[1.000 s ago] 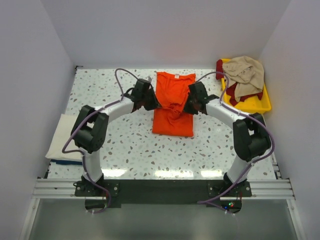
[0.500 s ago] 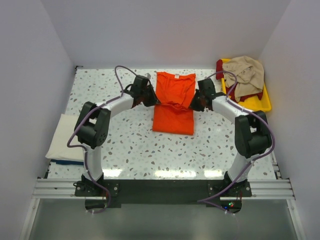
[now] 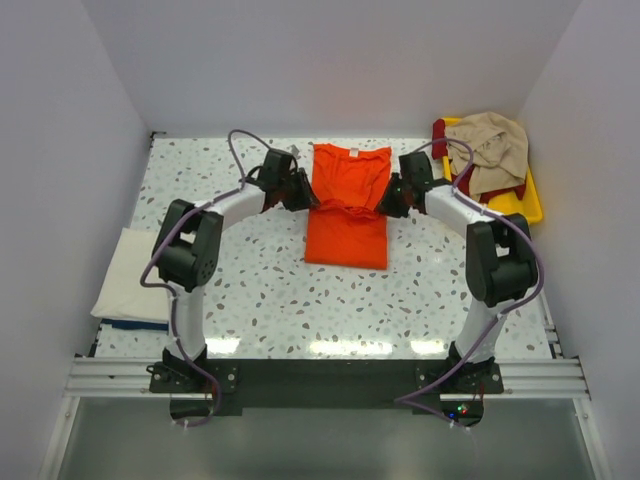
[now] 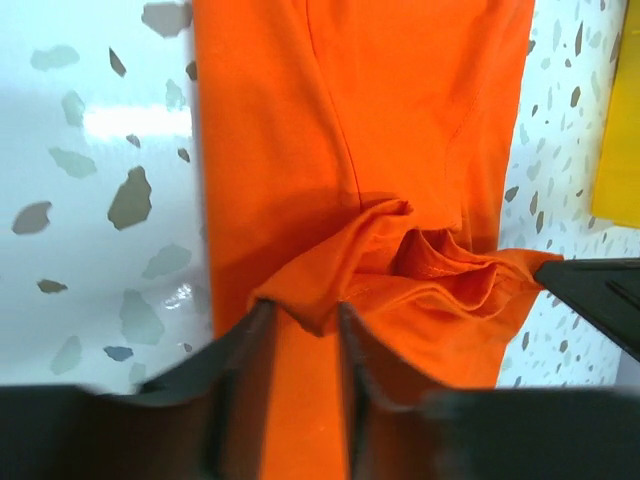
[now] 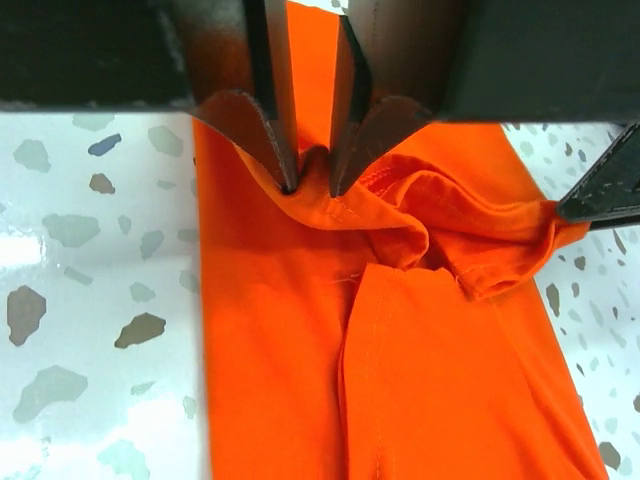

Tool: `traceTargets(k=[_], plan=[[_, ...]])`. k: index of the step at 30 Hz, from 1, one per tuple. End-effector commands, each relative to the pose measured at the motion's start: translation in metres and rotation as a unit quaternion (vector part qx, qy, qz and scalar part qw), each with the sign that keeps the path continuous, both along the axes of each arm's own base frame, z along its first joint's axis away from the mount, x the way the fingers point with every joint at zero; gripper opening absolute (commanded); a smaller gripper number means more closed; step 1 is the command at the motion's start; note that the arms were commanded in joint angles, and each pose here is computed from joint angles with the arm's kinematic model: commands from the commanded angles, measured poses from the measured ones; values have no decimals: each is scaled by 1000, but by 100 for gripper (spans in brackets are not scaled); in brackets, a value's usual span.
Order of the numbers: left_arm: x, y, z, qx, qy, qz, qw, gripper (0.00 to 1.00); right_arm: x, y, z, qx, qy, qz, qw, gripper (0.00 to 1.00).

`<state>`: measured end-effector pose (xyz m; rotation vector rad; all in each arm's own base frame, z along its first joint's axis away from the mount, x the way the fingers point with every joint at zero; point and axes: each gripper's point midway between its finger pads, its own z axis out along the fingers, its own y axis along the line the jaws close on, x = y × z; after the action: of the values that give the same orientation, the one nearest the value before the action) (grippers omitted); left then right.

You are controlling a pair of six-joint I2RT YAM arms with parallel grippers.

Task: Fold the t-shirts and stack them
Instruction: Fold the tshirt

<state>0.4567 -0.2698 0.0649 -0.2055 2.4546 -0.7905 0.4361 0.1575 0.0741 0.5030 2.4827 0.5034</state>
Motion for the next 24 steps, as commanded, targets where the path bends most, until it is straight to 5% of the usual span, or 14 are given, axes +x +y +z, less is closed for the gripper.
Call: traceTargets(k=[1, 4, 6, 10, 17, 24], plan=[[25, 6, 42, -16, -66, -4, 998, 44, 26, 3, 34, 16, -55, 18, 998, 27], [24, 15, 62, -23, -100, -3, 995, 64, 27, 1, 48, 6, -70, 27, 997, 39], [21, 14, 68, -22, -107, -8, 994, 64, 24, -1, 56, -1, -81, 32, 996, 47], [9, 4, 74, -37, -110, -24, 993, 47, 12, 7, 57, -5, -87, 44, 995, 53], [-10, -51, 45, -56, -77, -88, 992, 18, 0, 50, 27, -17, -68, 102, 992, 33], [11, -72, 23, -73, -76, -107, 989, 14, 18, 65, -2, -33, -41, 127, 990, 25]])
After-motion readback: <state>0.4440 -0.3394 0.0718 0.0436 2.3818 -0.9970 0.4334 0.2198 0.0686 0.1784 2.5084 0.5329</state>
